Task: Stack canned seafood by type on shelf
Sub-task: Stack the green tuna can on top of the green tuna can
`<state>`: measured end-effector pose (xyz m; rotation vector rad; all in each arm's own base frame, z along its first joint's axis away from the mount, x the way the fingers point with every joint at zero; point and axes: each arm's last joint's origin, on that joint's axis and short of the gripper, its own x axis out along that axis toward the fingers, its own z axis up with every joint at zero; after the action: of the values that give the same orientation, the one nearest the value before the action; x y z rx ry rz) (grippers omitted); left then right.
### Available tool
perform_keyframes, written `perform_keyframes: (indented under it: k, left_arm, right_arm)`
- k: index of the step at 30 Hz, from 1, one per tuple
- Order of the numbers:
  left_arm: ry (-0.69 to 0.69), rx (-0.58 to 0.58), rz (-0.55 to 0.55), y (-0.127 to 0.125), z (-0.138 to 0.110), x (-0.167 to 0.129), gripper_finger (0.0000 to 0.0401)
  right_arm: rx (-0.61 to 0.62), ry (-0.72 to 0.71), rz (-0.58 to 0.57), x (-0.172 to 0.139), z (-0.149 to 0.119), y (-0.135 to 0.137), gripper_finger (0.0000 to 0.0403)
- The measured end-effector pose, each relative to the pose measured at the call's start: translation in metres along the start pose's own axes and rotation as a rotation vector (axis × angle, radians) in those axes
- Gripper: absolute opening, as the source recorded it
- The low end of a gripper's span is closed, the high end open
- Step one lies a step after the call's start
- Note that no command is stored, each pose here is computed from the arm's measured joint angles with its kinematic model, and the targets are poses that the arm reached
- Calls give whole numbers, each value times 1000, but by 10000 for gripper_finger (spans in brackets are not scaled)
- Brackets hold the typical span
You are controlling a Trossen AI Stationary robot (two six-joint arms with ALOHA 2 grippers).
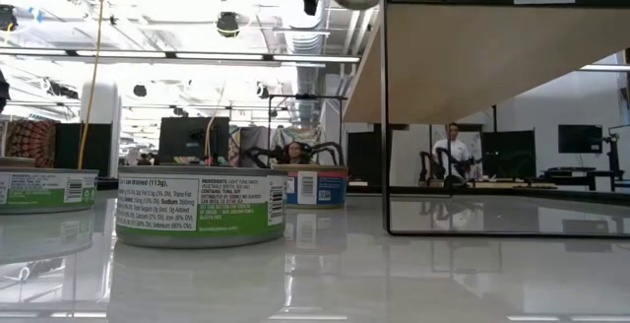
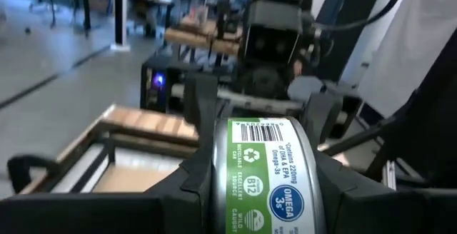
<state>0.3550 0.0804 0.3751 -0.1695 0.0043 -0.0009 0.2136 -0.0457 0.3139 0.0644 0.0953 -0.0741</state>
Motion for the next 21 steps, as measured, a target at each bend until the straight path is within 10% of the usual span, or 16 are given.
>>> perform_keyframes:
  k: [13,21]
  left_arm:
    - [-75,107,-17,-11,-12,21,131]
    - [-53,99,-15,-11,-14,21,132]
  right_arm:
    - [-52,18,12,20,10,-1,357]
    - [-51,22,13,20,10,0,252]
